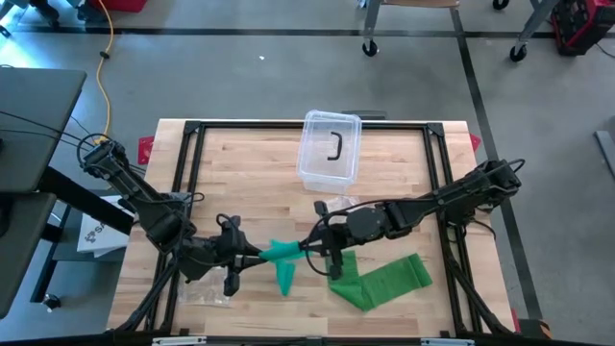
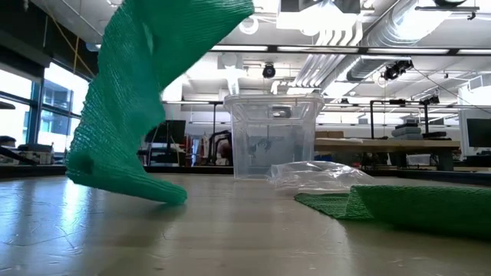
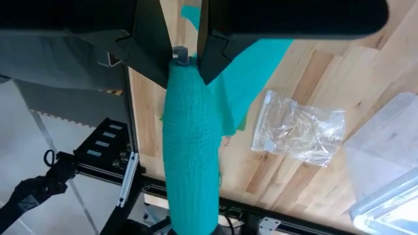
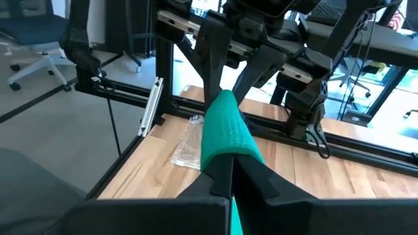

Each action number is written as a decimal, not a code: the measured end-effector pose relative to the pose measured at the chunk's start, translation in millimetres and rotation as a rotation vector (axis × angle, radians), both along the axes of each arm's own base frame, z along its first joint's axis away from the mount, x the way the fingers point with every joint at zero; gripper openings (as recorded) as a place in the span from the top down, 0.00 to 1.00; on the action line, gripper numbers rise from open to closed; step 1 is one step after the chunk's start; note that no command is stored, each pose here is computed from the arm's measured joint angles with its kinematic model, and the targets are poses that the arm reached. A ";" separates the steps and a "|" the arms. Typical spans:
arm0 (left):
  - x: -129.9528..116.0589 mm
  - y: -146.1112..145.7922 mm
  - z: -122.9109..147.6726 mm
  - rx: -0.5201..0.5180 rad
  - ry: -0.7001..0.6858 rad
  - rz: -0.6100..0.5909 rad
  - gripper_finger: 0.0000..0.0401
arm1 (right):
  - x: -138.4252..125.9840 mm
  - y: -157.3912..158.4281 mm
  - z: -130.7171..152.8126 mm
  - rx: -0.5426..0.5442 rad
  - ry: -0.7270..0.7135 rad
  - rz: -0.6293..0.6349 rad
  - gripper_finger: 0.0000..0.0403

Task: Roll bandage
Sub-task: Roll the blue bandage

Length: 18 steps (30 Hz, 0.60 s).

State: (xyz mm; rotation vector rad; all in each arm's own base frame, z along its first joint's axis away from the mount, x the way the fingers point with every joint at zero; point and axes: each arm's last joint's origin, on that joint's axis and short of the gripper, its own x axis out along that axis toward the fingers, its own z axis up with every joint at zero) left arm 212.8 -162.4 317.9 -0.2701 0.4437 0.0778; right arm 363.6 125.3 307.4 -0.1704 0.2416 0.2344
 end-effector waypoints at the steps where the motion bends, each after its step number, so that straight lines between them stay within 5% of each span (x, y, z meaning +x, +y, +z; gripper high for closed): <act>1: 0.3 -0.3 0.7 0.004 -0.007 -0.004 0.86 | -0.1 0.2 0.0 0.001 0.001 0.006 1.00; 13: 1.3 -2.8 5.5 0.034 -0.054 -0.027 0.85 | 1.9 0.3 5.4 0.010 -0.067 -0.005 1.00; 18: -1.3 -6.2 5.9 0.051 -0.062 -0.039 0.76 | 2.2 0.3 4.3 0.030 -0.089 -0.011 1.00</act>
